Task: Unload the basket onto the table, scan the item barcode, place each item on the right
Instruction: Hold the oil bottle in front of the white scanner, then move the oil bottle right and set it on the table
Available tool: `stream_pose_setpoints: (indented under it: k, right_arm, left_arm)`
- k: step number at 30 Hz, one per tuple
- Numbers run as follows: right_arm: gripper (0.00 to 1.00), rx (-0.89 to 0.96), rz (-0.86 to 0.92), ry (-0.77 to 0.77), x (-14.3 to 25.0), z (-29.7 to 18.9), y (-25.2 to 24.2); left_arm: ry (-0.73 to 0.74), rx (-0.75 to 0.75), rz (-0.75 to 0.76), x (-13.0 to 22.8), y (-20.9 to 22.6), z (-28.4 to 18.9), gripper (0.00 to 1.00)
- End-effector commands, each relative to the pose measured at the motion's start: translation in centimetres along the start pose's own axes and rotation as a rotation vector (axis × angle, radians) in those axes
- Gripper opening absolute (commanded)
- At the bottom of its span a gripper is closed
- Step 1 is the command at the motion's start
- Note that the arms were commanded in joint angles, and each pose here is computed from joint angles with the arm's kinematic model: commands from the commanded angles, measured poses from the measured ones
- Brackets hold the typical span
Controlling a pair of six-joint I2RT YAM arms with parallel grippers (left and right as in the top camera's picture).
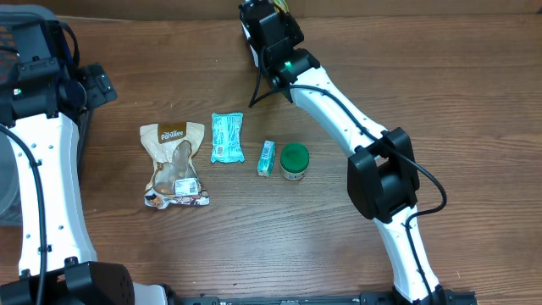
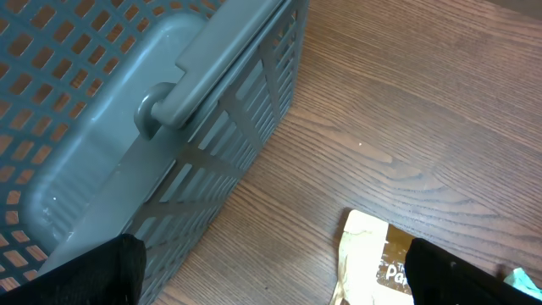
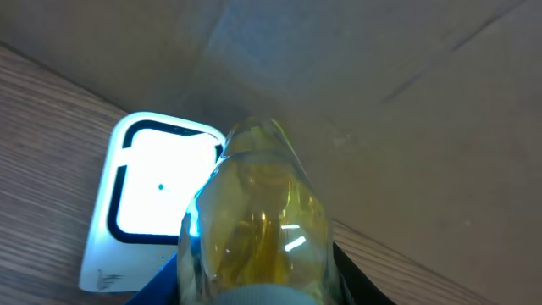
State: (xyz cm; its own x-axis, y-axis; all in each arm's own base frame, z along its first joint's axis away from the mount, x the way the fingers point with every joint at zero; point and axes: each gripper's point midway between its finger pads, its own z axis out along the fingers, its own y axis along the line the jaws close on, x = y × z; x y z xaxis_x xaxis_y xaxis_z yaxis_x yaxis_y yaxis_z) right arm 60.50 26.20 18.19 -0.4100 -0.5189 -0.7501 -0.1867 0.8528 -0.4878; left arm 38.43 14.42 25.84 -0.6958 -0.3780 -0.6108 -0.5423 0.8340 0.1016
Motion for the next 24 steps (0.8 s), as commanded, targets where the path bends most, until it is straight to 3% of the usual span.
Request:
stream_pose_setpoints:
  k: [1, 11, 19, 24]
  right_arm:
    - [0.04, 0.034, 0.025, -0.011, -0.4, 0.1, -1.1]
    - [0.05, 0.057, 0.030, -0.014, -0.3, 0.5, -1.1]
    - [0.05, 0.140, 0.168, -0.071, -5.2, -6.7, -9.3]
    - [0.05, 0.171, 0.358, 0.028, -3.1, -10.8, -15.5]
  left_arm:
    - [-0.010, -0.001, -0.005, -0.4, 0.2, -0.1, 1.00]
    - [-0.010, 0.000, -0.005, -0.4, 0.2, -0.1, 1.00]
    - [-0.010, -0.001, -0.005, -0.4, 0.2, -0.1, 1.00]
    - [-0.010, -0.001, -0.005, -0.4, 0.2, -0.1, 1.00]
